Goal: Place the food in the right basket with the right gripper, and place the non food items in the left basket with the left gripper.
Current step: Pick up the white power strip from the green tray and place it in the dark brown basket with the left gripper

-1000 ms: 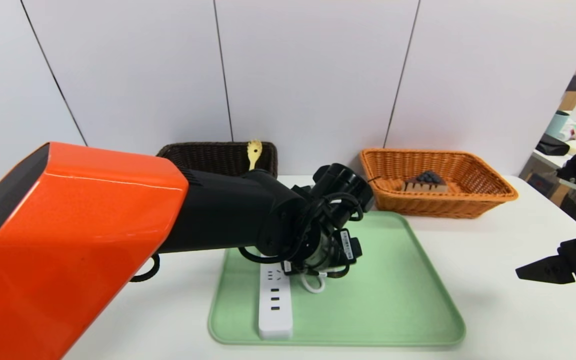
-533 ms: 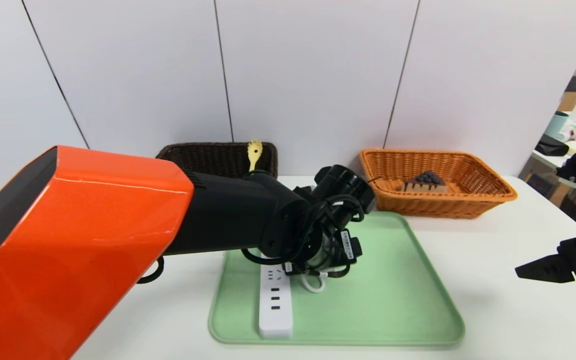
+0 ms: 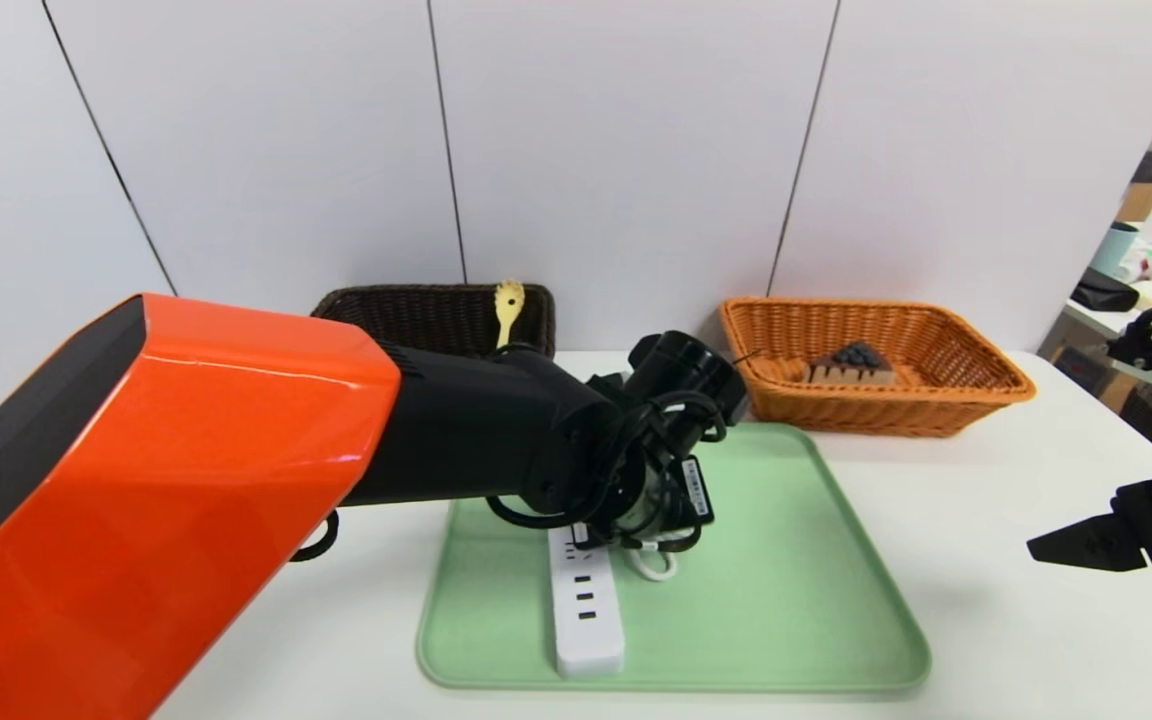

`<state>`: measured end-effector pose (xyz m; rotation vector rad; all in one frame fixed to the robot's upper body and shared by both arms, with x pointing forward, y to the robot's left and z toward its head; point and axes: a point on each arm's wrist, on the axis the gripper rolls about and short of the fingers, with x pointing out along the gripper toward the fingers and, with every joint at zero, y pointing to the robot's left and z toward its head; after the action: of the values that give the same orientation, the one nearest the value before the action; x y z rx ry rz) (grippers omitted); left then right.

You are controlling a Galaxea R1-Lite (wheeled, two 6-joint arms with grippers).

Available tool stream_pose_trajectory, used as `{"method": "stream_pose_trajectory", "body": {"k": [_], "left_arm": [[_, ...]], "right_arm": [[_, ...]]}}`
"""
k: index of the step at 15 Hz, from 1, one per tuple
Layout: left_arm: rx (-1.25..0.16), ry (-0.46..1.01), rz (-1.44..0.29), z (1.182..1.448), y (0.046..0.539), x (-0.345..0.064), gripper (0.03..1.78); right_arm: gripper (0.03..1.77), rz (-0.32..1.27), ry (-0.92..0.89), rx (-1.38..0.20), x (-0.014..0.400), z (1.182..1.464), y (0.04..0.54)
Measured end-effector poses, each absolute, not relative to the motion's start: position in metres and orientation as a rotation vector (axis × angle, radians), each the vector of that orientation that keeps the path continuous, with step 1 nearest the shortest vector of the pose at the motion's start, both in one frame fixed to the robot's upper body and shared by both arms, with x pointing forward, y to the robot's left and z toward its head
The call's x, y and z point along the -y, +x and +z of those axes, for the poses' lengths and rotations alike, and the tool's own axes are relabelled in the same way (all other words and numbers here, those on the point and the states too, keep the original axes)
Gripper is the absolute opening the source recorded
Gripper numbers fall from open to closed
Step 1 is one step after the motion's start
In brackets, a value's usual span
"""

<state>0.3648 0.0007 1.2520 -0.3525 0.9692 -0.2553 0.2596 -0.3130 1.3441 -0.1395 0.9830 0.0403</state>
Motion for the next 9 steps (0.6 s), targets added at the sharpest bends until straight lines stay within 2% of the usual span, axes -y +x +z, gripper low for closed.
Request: {"method": "stream_pose_trajectory", "body": {"k": [2,3,4,9], "left_arm": [[-0.970,-0.354,-0.255,1.2519,0.3646,-0.0006,0.78],[-0.970,-0.354,-0.255,1.2521,0.3646,-0.0009,0.57],[-0.969,-0.356,-0.256,1.2526,0.3645,-0.0011,0.20],[-0.962,-0.363,-0.260,1.2586,0.3628,-0.0034,0.20]], "right_arm": [[1.70,0.041,-0.141,-0.987,0.3128,1.3432,0.2592],[1.70,0.041,-0.141,-0.988,0.3129,1.3428,0.2588],[1.70,0.041,-0.140,-0.989,0.3130,1.3425,0.2584],[1.70,0.043,-0.141,-0.995,0.3130,1.3408,0.2573]]}}
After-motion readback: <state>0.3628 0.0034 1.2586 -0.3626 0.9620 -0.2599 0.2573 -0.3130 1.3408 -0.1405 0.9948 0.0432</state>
